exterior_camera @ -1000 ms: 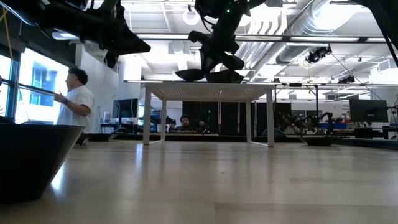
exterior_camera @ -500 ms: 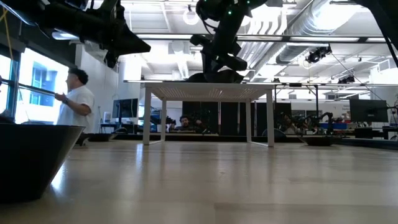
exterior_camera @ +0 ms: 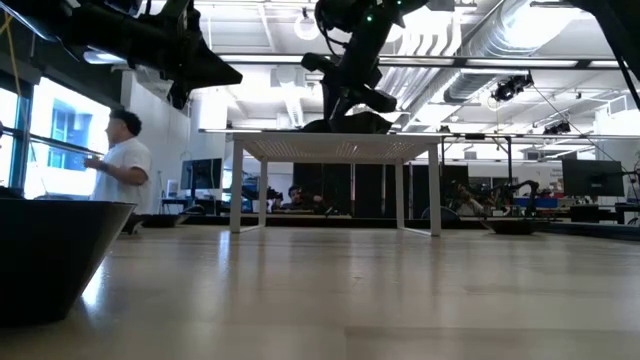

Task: Pick & Place Mini shaped plates
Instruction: Stack the leaf-shaped plate on top of the leaf-shaped plate on the shelf, then stack the square plate on top of the square plate on the shelf

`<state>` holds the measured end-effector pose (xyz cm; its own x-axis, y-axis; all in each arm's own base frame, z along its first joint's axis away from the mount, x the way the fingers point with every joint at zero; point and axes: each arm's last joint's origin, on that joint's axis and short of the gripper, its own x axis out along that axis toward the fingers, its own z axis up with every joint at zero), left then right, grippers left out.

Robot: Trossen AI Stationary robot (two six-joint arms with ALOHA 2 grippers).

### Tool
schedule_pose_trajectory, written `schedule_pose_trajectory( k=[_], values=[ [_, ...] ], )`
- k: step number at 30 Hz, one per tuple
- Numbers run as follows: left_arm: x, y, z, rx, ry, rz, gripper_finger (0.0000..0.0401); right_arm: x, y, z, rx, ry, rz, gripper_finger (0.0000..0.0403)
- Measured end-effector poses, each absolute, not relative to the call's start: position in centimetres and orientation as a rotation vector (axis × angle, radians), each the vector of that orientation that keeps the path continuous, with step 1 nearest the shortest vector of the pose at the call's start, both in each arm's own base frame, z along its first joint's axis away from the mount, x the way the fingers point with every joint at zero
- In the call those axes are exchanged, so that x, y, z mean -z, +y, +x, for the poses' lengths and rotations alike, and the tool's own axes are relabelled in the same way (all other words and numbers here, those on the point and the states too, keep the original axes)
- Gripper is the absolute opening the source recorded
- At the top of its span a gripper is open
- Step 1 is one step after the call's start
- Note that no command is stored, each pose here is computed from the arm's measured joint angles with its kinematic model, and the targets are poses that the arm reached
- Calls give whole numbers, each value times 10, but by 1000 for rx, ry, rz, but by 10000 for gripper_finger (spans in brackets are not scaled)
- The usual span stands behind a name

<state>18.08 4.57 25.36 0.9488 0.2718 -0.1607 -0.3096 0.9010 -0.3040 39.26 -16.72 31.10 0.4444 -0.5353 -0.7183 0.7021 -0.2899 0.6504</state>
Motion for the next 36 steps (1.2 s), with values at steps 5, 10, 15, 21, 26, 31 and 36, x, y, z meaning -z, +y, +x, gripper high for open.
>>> schedule_pose_trajectory(
  k=[5,10,15,21,26,31,36],
  values=[
    [-254,46,181,-302,115,-333,0,-327,-170,393,1182,148,1344,5],
    [-254,46,181,-302,116,-333,0,-337,-177,388,1138,207,1298,33],
    [-253,46,181,-302,116,-333,0,-341,-183,384,1072,320,1208,70],
    [-253,47,180,-342,123,-308,0,-367,-184,363,938,518,937,61],
    [-253,48,180,-386,112,-301,0,-394,-153,341,842,544,620,6],
    [-250,48,184,-349,133,-308,1,-388,-119,330,705,382,482,7],
    [-247,47,186,-306,162,-272,1,-367,-88,306,517,153,449,4]
  ],
)
